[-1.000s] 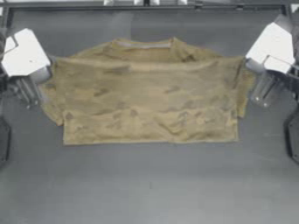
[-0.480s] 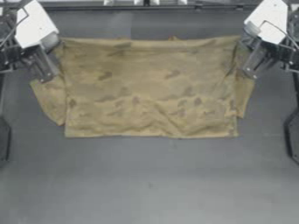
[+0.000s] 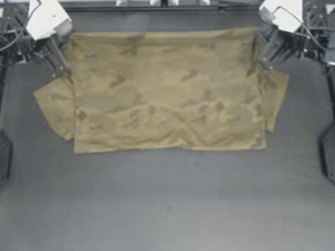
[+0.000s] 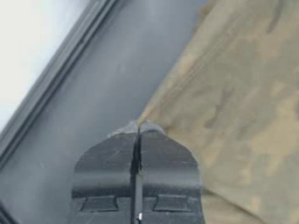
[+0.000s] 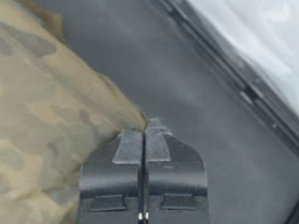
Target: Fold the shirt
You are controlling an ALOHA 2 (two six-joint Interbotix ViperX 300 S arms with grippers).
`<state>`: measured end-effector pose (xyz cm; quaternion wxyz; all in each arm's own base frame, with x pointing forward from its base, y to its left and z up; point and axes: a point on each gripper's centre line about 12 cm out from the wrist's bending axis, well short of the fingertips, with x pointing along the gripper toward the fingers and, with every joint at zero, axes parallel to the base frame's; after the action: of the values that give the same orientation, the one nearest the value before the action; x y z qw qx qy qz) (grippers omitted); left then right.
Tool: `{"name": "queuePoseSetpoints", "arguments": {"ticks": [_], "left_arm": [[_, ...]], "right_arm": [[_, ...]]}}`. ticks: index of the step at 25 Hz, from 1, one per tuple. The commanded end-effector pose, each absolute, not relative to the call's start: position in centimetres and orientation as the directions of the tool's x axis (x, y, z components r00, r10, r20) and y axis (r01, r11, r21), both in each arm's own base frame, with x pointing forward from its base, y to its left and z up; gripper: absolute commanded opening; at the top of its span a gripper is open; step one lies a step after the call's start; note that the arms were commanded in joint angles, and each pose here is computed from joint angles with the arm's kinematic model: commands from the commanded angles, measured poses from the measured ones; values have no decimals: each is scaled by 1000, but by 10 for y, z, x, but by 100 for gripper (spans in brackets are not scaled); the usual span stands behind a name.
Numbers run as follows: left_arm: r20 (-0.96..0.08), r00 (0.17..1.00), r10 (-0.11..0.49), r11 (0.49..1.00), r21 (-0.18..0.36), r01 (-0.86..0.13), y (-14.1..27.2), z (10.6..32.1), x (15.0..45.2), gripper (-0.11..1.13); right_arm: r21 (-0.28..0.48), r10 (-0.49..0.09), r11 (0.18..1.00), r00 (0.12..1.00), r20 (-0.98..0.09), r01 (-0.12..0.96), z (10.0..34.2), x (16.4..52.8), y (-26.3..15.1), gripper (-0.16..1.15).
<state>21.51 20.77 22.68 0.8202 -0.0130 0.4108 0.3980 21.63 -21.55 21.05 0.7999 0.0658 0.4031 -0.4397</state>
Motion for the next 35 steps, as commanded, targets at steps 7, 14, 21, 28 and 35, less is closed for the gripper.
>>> {"name": "queuePoseSetpoints", "arguments": {"ticks": [7, 14, 21, 28, 35], "left_arm": [[-701, 353, 620, 693, 277, -666, 242, 196, 223, 3], [-731, 332, 596, 698, 268, -664, 255, 177, 231, 3], [-762, 319, 563, 712, 252, -656, 257, 157, 236, 3], [-776, 312, 548, 712, 237, -661, 256, 151, 238, 31], [-747, 358, 560, 729, 240, -641, 249, 168, 247, 107]], "right_arm": [[-210, -638, 589, 290, -714, 780, 186, 216, -247, 8], [-178, -596, 600, 289, -749, 780, 157, 218, -260, 8], [-158, -564, 611, 286, -775, 776, 137, 220, -264, 8], [-139, -533, 632, 297, -792, 762, 123, 225, -264, 27], [-74, -540, 626, 363, -759, 776, 134, 235, -265, 91]]}}
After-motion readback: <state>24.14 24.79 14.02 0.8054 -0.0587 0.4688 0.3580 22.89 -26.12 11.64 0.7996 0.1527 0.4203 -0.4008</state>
